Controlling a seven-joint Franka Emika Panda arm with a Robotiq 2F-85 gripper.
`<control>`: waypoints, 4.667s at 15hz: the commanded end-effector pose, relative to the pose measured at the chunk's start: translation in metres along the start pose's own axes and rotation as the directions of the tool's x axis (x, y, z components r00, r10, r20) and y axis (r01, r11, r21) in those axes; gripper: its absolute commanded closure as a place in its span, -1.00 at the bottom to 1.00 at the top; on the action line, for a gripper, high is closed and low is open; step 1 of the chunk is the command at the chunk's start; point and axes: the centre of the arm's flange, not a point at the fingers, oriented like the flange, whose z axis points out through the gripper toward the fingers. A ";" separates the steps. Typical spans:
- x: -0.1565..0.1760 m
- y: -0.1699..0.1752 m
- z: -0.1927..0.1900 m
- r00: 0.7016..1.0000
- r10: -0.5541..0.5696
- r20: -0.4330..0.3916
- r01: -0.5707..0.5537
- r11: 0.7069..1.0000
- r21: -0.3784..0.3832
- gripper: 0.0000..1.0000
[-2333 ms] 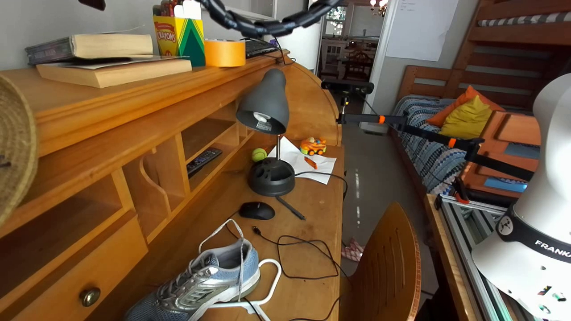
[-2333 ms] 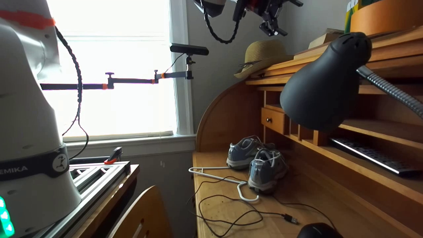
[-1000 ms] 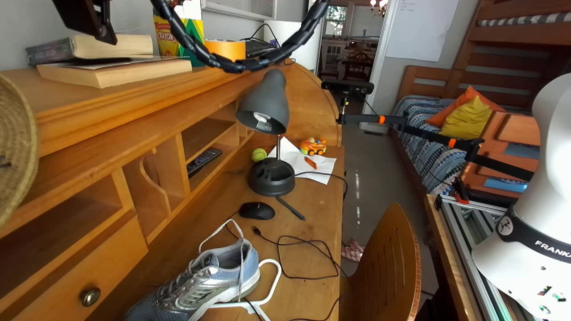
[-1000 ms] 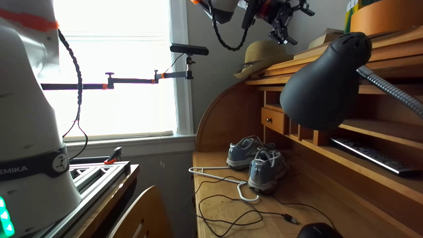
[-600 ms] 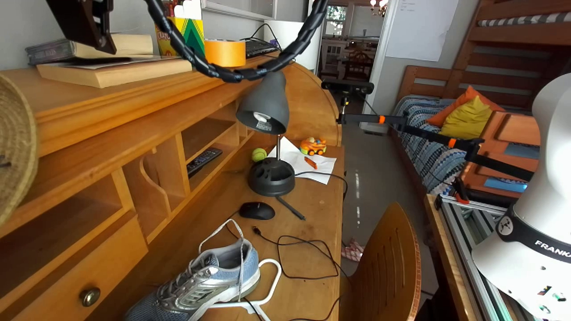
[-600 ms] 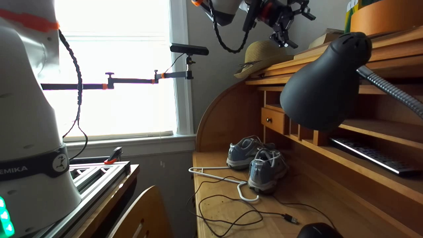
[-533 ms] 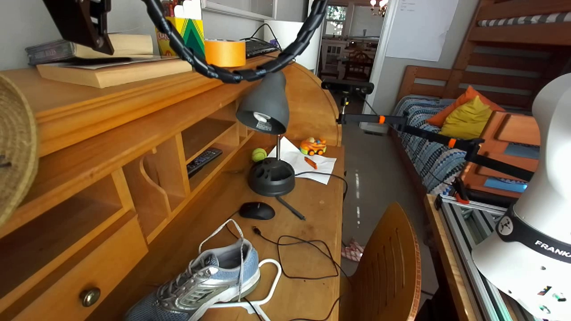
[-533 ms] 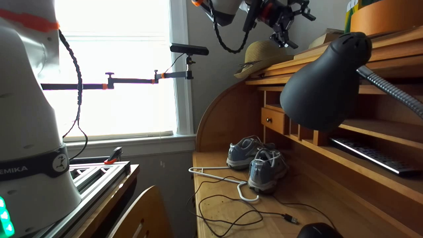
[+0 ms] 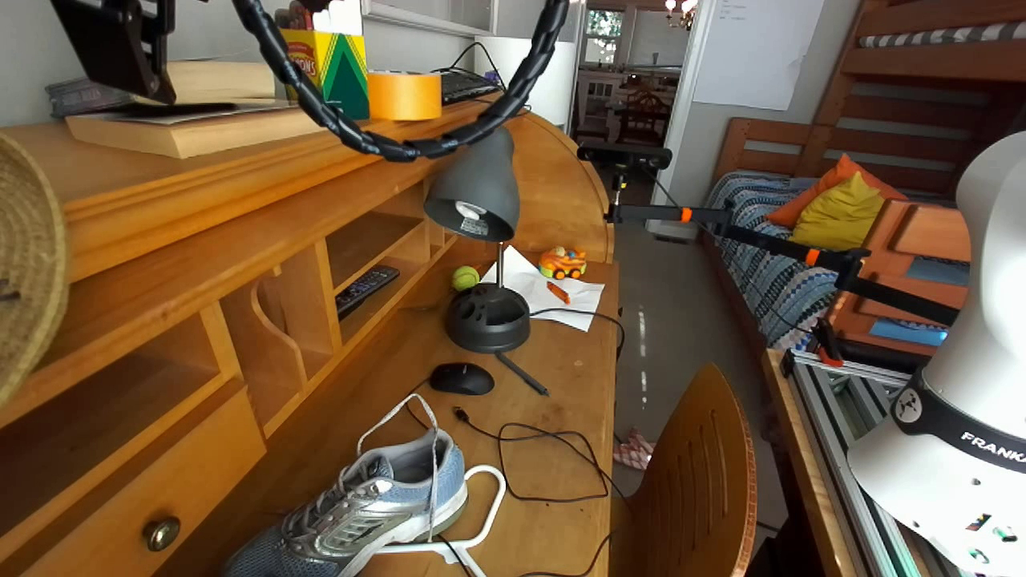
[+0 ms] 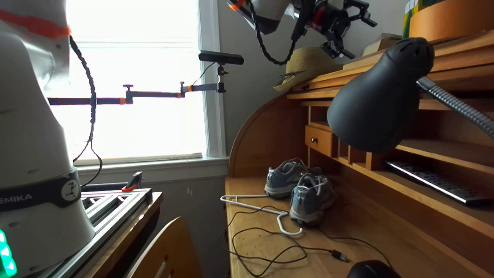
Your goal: Put the book near the mouse
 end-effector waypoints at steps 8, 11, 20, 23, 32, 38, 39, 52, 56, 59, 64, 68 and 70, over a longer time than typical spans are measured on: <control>-0.001 -0.016 0.023 0.989 -0.085 -0.118 0.084 0.996 -0.015 -1.00; -0.002 -0.015 0.027 0.987 -0.100 -0.122 0.098 0.995 -0.026 -1.00; -0.003 -0.010 0.034 0.987 -0.100 -0.125 0.097 0.995 -0.033 -1.00; -0.004 -0.011 0.036 0.987 -0.101 -0.122 0.098 0.995 -0.030 -0.32; -0.008 -0.013 0.040 0.989 -0.107 -0.106 0.107 0.994 -0.011 0.82; -0.008 0.004 0.020 0.994 -0.070 -0.090 0.067 0.997 -0.039 0.85; -0.010 0.011 0.009 0.992 -0.056 -0.110 0.051 0.998 -0.040 0.85; -0.079 0.051 -0.106 0.985 0.024 -0.171 -0.029 0.999 -0.027 0.85; -0.104 0.052 -0.138 0.983 -0.004 -0.185 -0.010 0.997 -0.072 0.85; -0.125 0.048 -0.160 0.980 -0.050 -0.194 0.032 0.995 -0.097 0.85; -0.162 0.030 -0.189 0.978 -0.105 -0.180 0.076 0.984 -0.161 0.85; -0.204 -0.008 -0.210 0.985 -0.095 -0.141 0.073 0.985 -0.154 0.85; -0.231 -0.030 -0.221 0.992 -0.067 -0.106 0.052 0.989 -0.138 0.85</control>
